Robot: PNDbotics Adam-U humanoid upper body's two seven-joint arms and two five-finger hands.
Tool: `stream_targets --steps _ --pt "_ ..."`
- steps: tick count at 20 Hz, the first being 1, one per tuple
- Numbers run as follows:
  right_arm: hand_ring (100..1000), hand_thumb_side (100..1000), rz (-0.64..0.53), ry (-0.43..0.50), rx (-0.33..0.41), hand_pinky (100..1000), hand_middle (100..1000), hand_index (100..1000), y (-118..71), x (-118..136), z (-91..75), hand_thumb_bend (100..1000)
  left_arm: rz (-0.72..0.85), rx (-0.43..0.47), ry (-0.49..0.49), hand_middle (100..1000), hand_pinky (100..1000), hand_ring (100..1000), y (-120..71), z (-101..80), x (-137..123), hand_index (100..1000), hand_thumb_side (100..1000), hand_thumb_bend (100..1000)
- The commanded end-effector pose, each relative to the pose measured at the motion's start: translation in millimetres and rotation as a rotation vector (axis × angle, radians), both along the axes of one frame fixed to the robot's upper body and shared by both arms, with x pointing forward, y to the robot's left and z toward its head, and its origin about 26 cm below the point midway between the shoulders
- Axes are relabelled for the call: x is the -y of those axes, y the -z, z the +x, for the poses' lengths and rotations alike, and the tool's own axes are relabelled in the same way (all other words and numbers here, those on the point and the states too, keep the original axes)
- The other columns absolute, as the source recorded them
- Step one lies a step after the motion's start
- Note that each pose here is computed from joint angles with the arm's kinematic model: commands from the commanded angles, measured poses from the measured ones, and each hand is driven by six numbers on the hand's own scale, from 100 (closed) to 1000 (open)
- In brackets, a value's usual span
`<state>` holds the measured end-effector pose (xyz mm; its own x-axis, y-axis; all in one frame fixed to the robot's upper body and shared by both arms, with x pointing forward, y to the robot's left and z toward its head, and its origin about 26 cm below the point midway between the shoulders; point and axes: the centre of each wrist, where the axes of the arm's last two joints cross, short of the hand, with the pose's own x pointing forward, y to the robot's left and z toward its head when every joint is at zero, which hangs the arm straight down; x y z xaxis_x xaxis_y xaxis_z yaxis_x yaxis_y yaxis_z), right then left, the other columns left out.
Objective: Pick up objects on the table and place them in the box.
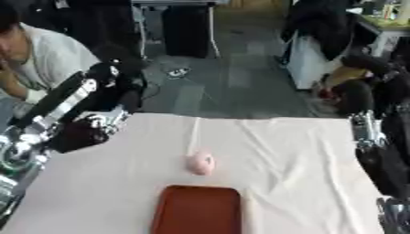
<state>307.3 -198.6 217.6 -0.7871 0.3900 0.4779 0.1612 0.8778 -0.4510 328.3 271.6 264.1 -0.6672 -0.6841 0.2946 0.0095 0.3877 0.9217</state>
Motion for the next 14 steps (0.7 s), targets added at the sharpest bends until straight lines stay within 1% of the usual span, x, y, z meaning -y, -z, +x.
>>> stream_targets --steps 1,2,4,5,7,10,12,14 --pt "585 843 -0.024 -0.001 0.012 393 750 833 -3.5 3 -1.8 274 0.196 -0.097 -0.007 896 726 804 -18.4 15.3 -10 976 713 161" --pt "585 843 -0.025 -0.003 0.009 393 750 833 -2.9 2 -1.8 273 0.25 -0.142 0.004 896 719 803 -20.7 22.7 -10 980 715 174" --pt "585 843 -0.026 -0.007 0.006 392 750 833 -2.1 2 -1.8 273 0.323 -0.227 0.021 888 698 790 -23.2 38.0 -10 976 637 292" --pt "585 843 -0.027 -0.007 0.005 392 750 833 -1.9 2 -1.7 273 0.346 -0.256 0.029 884 698 788 -23.9 44.9 -11 971 570 486" --pt "585 843 -0.027 -0.009 0.003 393 750 833 -1.5 1 -1.7 273 0.402 -0.301 0.051 880 695 786 -23.5 59.2 -9 971 517 646" --pt "585 843 -0.025 -0.01 0.002 393 750 833 -1.2 1 -1.6 273 0.463 -0.354 0.07 882 705 788 -19.9 79.3 -8 993 500 731" --pt "585 843 -0.024 -0.01 0.002 393 750 833 -1.1 1 -1.5 273 0.493 -0.383 0.076 901 735 799 -16.4 89.7 -8 1000 522 758" --pt "585 844 -0.024 -0.011 0.002 392 750 833 -1.0 1 -1.5 273 0.543 -0.432 0.079 932 774 825 -11.2 99.7 -8 1000 571 804"
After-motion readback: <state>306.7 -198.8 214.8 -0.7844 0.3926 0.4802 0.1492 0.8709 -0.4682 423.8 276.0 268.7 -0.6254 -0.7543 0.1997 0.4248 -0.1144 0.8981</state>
